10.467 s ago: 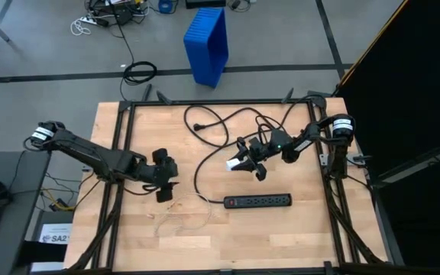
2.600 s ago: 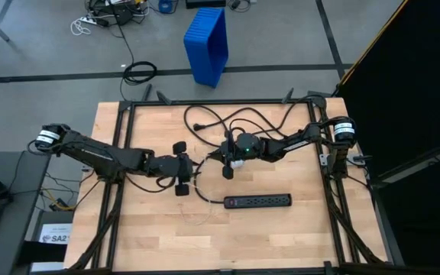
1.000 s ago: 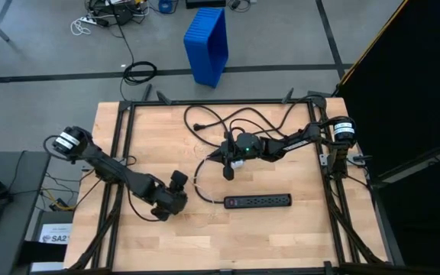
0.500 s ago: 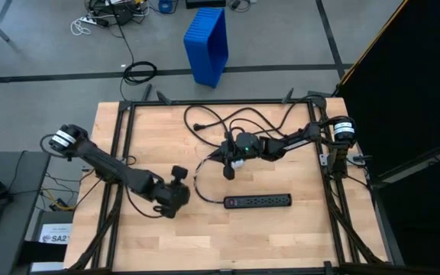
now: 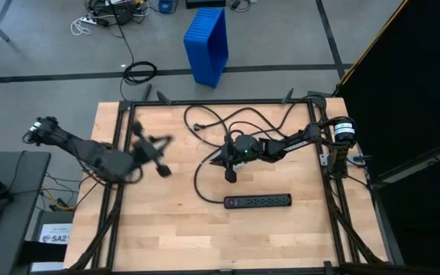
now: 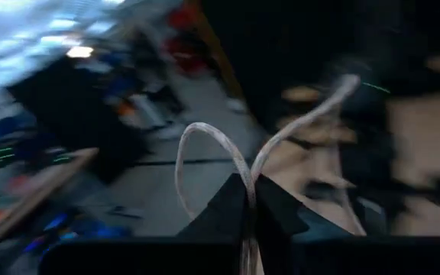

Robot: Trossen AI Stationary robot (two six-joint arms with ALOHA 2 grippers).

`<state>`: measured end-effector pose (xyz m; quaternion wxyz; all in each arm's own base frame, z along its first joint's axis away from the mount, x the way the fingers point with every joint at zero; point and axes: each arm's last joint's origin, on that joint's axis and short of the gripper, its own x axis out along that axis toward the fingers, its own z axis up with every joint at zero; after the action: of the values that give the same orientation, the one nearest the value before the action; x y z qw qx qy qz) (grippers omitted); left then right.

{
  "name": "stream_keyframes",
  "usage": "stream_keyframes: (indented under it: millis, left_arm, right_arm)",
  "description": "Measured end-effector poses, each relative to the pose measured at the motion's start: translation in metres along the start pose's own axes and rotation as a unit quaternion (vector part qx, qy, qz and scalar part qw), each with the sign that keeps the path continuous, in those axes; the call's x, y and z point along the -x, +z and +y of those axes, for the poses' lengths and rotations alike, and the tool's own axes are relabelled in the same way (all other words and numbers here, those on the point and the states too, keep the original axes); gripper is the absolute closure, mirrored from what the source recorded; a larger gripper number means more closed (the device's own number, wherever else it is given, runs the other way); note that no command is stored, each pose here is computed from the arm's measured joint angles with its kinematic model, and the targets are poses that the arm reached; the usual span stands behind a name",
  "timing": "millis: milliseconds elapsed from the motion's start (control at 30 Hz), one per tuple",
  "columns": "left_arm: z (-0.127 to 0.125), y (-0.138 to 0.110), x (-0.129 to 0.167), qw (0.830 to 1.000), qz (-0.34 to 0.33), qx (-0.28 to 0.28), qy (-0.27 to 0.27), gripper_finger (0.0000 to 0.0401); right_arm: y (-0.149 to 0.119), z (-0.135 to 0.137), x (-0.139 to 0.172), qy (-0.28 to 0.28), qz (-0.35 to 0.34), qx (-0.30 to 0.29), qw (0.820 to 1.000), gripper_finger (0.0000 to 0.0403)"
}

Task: Insert USB
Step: Insert the pink charger cable into the white charger adapter

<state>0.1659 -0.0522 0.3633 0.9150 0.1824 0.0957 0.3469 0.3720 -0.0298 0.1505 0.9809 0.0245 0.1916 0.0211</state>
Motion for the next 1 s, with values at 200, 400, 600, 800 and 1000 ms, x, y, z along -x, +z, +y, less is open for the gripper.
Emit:
stream_keyframes:
  millis: [200,400,600,800,1000]
  left_arm:
    - [0.025,0.004,-0.010,0.991,0.025,0.026,0.126,0.0401]
    - [0.012,-0.029,-0.037,0.985,0.101,-0.004,0.142,0.0401]
    - [0.008,-0.073,-0.056,0.964,0.254,0.039,0.069,0.0401]
    - [0.005,-0.093,-0.058,0.930,0.364,0.054,0.011,0.0395]
    - [0.001,-0.095,-0.058,0.917,0.392,0.058,-0.043,0.0348]
  right_arm:
    - [0.001,0.012,-0.001,0.046,-0.004,0.010,0.999,0.0403]
    - [0.006,0.032,-0.002,0.109,-0.034,0.023,0.993,0.0403]
    - [0.014,0.049,0.003,0.133,-0.046,0.031,0.990,0.0403]
    - [0.027,0.052,0.012,0.137,-0.065,0.038,0.988,0.0403]
    - [0.028,0.052,0.013,0.136,-0.064,0.043,0.988,0.0403]
